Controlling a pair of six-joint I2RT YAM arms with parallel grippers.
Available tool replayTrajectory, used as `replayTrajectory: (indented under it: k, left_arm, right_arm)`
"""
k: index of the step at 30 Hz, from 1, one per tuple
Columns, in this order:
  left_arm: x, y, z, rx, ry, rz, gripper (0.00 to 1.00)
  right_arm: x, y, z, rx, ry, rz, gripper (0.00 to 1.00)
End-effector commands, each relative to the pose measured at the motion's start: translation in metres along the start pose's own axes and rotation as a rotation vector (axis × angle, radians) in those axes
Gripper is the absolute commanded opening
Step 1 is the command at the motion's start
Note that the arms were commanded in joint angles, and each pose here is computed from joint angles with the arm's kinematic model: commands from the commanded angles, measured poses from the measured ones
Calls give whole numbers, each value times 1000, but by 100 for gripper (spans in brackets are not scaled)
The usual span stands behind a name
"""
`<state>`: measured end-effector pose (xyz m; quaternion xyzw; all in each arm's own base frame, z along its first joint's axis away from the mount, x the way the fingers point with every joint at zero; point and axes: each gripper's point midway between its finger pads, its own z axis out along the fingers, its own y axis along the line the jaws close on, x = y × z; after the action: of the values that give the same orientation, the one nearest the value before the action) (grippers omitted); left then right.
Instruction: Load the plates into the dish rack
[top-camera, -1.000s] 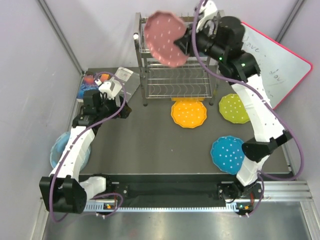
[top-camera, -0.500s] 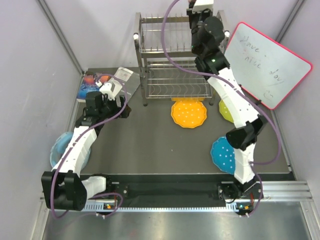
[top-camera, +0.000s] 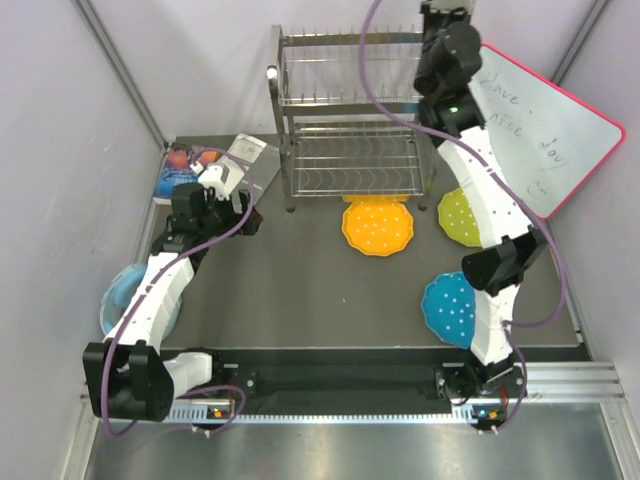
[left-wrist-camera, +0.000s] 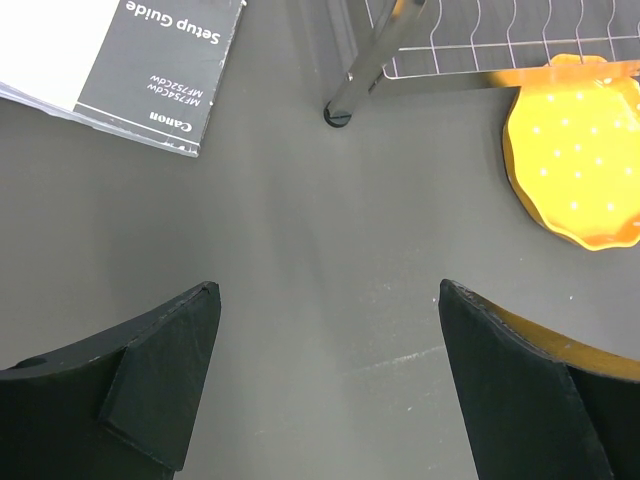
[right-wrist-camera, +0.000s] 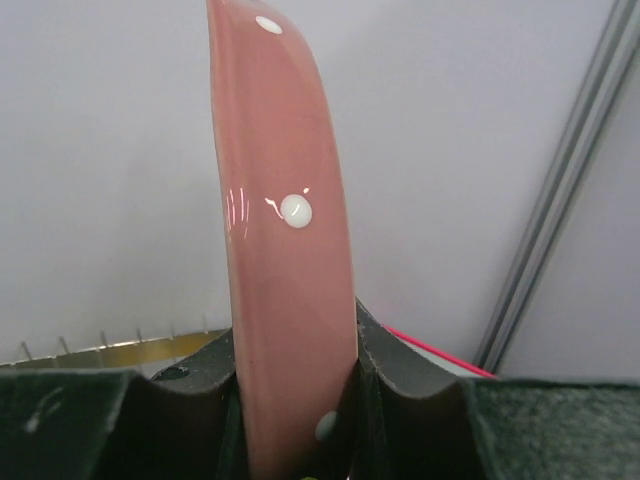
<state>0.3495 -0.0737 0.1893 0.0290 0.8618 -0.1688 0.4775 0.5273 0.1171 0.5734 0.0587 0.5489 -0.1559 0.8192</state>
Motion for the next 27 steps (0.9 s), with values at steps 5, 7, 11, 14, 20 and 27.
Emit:
replayTrajectory:
  k: [5, 7, 11, 14, 20, 27]
  left_arm:
    - [-14, -2, 1, 13, -56, 9, 94]
    - [-14, -2, 1, 13, -56, 9, 94]
    - [-14, -2, 1, 13, -56, 9, 94]
    - [-14, -2, 1, 13, -56, 9, 94]
    - [-14, -2, 1, 13, -56, 9, 94]
    - [-14, -2, 1, 13, -56, 9, 94]
  right_arm:
    - [-90, -71, -4, -4, -162, 266, 0]
    - [-88, -68, -3, -13, -164, 264, 0]
    - [-79, -56, -2, -56, -132, 286, 0]
    - [-68, -42, -4, -75, -97, 300, 0]
    - [-40, -13, -6, -118, -21, 305, 0]
    - [-15, 3, -6, -112, 29, 271, 0]
